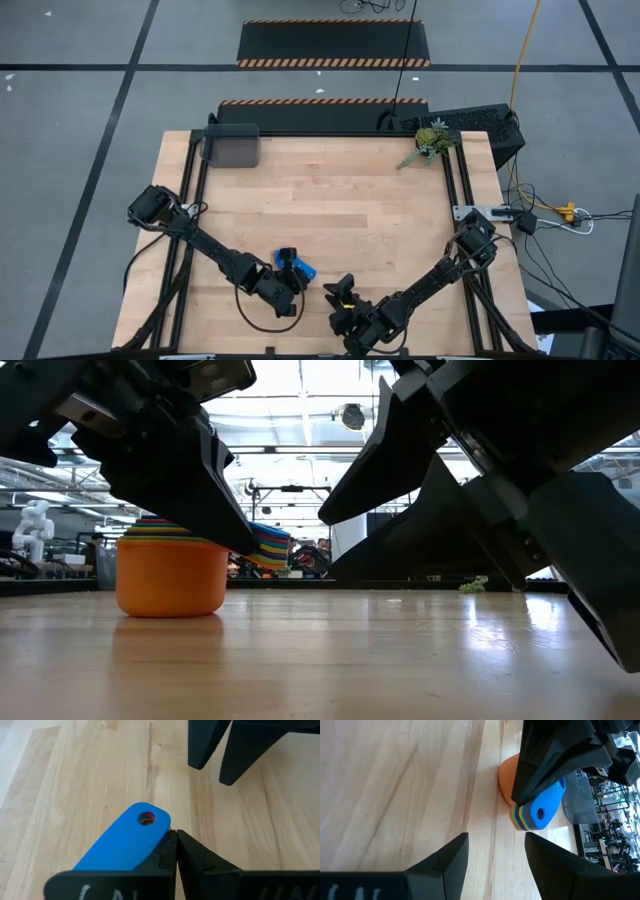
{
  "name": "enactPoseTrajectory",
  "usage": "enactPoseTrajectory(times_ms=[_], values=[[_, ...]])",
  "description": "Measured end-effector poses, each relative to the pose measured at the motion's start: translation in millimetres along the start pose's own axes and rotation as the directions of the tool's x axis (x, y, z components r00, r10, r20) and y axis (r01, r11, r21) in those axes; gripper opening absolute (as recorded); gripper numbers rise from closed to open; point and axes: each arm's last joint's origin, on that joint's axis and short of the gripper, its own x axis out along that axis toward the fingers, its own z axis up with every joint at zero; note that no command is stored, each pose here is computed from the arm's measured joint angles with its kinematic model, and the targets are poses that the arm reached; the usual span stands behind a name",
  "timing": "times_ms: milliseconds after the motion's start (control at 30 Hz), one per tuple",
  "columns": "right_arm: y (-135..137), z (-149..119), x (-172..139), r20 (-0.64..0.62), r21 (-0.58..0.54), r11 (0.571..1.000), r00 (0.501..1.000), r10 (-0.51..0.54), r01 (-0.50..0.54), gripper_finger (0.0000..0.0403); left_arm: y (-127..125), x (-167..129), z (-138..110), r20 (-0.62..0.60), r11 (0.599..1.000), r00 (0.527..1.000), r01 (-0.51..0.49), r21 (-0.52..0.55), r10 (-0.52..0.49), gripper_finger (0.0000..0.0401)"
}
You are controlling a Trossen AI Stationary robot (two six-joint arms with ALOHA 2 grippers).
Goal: Nest measuring cups in basket
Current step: Stack the blue measuring cup on top of the red measuring cup, then put the stacked measuring cups into the black bin
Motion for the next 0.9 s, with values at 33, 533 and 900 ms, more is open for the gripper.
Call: enactPoseTrajectory(times_ms=[33, 533, 900], values=[[0, 0, 0, 0.000, 0.000, 1.000, 1.000, 0.000, 0.000, 0.0190, -1, 0, 0, -0.001, 1.000, 1.000, 0.003, 0.002, -0.003, 0.0014], [-7, 0, 15, 0.055, -0.003, 0.999, 0.998, -0.041, 0.041, 0.0234, -23, -46, -4, 0.011, 0.997, 0.999, 0.044, 0.071, -0.045, 0.0014], [2, -21, 14, 0.152, -0.050, 0.978, 0.969, -0.194, 0.204, 0.0234, 17, -109, 14, 0.119, 0.977, 0.973, -0.206, 0.059, 0.198, 0.0014]])
